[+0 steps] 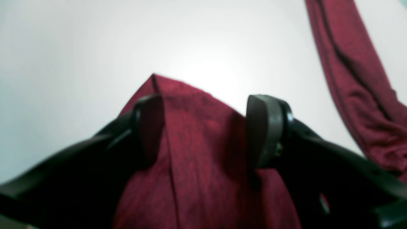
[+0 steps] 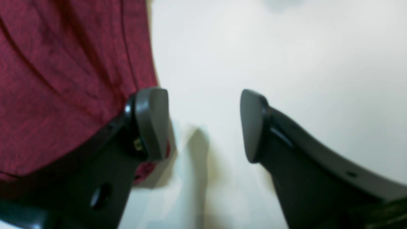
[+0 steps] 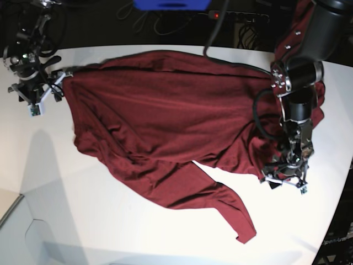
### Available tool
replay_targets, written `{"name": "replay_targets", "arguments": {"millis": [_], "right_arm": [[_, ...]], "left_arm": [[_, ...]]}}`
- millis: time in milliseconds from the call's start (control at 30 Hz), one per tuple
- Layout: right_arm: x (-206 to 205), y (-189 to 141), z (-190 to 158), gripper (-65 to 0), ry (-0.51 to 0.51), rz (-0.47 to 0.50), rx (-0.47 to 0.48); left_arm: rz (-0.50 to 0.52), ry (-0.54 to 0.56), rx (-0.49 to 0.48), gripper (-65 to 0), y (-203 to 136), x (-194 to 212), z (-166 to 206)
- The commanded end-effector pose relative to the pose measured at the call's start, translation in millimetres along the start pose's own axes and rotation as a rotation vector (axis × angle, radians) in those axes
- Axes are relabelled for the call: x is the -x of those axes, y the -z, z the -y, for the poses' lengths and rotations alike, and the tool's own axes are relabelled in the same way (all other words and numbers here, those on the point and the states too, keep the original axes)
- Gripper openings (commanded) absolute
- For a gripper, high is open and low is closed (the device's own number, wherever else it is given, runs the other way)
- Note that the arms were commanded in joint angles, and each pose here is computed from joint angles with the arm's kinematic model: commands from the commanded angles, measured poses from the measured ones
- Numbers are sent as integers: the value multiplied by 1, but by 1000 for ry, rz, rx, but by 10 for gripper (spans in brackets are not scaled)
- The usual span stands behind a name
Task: Layout the t-shirt on the table in an organized manner, then fold the t-shirt properly
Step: 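Grasp the shirt fabric with the left gripper and pull it outward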
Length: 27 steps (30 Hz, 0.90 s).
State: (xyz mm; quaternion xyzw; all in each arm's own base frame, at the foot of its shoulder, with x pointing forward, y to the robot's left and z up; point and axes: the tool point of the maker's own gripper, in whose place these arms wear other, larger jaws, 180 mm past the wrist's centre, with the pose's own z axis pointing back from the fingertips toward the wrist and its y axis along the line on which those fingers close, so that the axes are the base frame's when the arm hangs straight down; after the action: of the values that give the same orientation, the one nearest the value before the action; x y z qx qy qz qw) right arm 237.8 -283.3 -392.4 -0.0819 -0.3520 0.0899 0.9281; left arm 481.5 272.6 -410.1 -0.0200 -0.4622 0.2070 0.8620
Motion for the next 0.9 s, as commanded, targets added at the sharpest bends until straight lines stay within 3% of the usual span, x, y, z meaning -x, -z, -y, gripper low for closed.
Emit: {"name": "replay_targets", "arguments": {"millis": [0,133,200,267,400,667,867], "right_arm": [[-13,-3,6,-291,-14,44,7],[-13,-3,6,-291,-14,44,7],[-13,-3,6,-291,-14,44,7],[-14,-3,6,-291,-14,46,7],[-14,-3,6,-291,-14,46,7],[-23,-1,8,-291,-12,67,12],[-26,-1,9,-291,-13,74,15]], "left_arm": [[80,-6,16,-256,0,-36,6],[76,-7,15,-259,0,-34,5],[68,-6,11,-296,0,-28,3],[65,-5,10,-388,-1,-26,2],[64,-6,9,-650,-1,-26,1],[79,-9,9,-647,-2,-33,0],[133,42,18,-647,-25,-55,0]]}}
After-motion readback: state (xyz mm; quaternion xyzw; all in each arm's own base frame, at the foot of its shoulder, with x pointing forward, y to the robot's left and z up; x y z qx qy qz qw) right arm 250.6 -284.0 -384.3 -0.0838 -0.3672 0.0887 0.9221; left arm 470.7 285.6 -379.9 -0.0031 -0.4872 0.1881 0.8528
